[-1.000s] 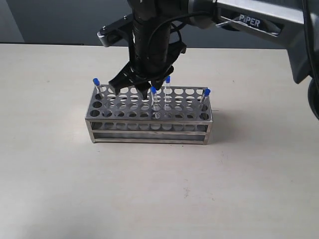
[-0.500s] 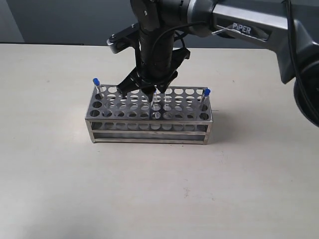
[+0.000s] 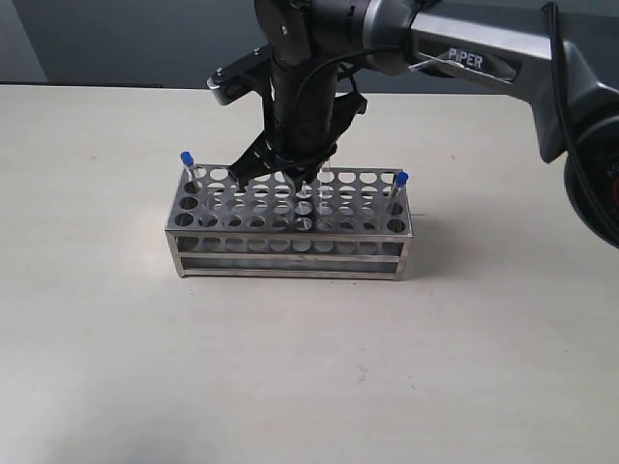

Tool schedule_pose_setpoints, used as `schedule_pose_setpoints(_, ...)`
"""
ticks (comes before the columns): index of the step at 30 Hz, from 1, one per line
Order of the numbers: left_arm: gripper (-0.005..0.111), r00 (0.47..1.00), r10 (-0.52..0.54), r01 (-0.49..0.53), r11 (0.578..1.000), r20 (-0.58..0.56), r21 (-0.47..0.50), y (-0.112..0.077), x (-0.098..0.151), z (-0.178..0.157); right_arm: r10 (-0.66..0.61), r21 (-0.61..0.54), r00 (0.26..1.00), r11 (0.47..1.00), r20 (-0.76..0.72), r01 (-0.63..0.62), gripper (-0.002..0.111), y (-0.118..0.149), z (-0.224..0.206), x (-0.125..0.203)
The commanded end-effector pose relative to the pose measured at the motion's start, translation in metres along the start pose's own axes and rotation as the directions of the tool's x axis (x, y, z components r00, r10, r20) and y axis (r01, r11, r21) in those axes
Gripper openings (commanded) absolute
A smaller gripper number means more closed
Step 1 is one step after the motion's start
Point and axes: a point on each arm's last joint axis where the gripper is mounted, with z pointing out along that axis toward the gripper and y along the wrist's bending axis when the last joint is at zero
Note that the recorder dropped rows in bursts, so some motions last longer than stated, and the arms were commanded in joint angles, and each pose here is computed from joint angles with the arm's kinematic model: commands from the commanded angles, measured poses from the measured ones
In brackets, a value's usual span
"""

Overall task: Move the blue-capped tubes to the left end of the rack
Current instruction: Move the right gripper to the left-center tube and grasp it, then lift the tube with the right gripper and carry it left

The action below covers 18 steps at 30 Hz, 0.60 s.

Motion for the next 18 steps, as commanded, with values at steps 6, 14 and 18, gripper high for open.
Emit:
schedule_pose_setpoints(6,0.001,1.0,-0.004,0.004,1.0,0.011,0.009,-0.001,-0.002,-0.001,-0.002,0.003,0.995,1.0,0.097,0.001,0.0,-0.006,-0.045,0.001)
schedule_pose_setpoints(14,0.001,1.0,-0.004,0.004,1.0,0.011,0.009,-0.001,-0.002,-0.001,0.003,0.005,0.991,1.0,0.137,-0.004,0.0,-0.009,-0.069,0.004)
schedule_pose_setpoints(18,0.001,1.0,-0.004,0.004,1.0,0.011,0.009,-0.001,-0.002,-0.001,-0.004,-0.002,0.987,1.0,0.159,0.005,0.0,-0.008,-0.079,0.005)
